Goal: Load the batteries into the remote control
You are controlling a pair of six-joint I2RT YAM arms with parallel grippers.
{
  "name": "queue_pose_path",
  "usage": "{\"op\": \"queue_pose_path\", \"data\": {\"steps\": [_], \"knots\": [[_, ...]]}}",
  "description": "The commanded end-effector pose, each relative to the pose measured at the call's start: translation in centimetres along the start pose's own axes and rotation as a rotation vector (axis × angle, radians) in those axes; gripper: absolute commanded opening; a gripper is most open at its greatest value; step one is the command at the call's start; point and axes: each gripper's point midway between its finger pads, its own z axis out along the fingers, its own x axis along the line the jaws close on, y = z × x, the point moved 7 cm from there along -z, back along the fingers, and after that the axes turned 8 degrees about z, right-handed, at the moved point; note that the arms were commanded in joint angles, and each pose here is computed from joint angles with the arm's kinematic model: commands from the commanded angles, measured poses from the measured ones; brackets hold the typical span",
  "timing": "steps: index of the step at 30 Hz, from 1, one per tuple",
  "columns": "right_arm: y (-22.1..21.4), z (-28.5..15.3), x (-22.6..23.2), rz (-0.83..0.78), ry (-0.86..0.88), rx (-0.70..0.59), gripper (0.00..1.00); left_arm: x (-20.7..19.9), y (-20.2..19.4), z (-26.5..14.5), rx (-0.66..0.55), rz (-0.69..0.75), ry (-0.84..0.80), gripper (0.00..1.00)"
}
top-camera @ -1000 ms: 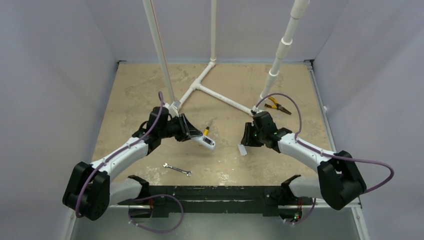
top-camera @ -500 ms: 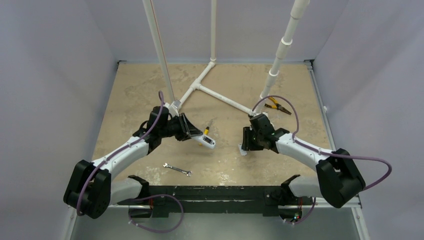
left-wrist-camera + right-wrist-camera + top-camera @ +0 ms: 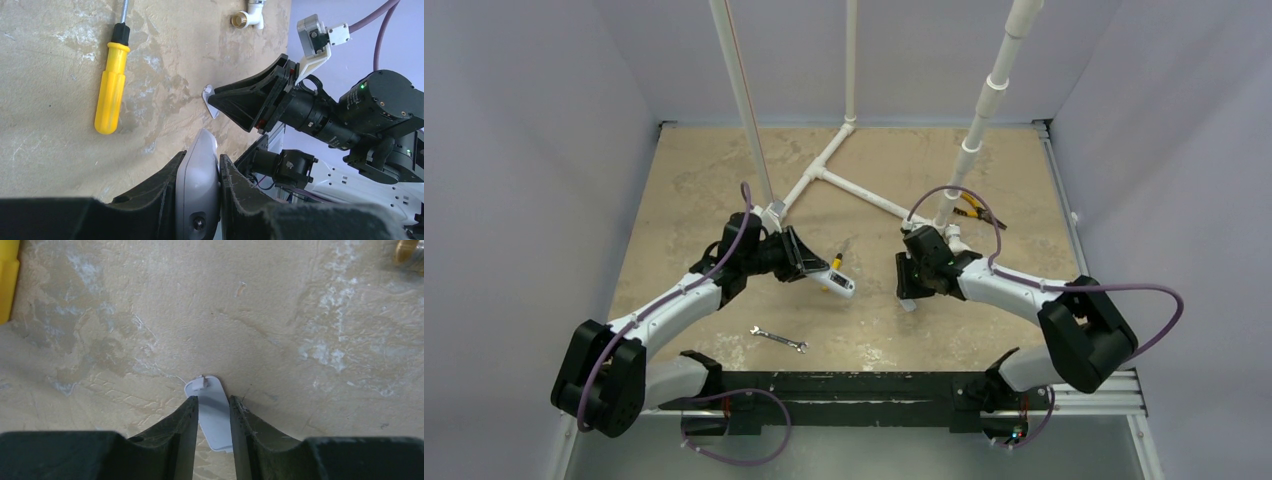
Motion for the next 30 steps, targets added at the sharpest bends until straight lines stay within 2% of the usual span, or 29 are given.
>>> {"op": "queue_pose_path", "data": {"steps": [1,6,10,13,30], "knots": [[-1.1,0.7,-0.3,-0.064,-0.097,0.039,0.26,-1.9,1.5,-0.5,-0.05,0.037,-0.068,0.0],[-1.7,1.0,-0.5,-0.086,-0.137,0.055,0.18,-1.9,1.5,-0.5,-0.05,0.039,-0.069,0.0],[-2.0,1.1,-0.7,-0.104,-0.158,0.065,0.27,-1.9,1.5,-0.5,-0.05,0.039,-0.07,0.0],[-2.0,0.8,-0.6,-0.109,-0.158,0.061,0.29,-1.9,1.5,-0.5,-0.049,0.038,-0.07,0.0],[-3.8,-0.6,-1.1,-0.128,-0.177,0.097,0.31,-1.6,1.2,-0.4,-0.048,0.029,-0.075,0.0]]}}
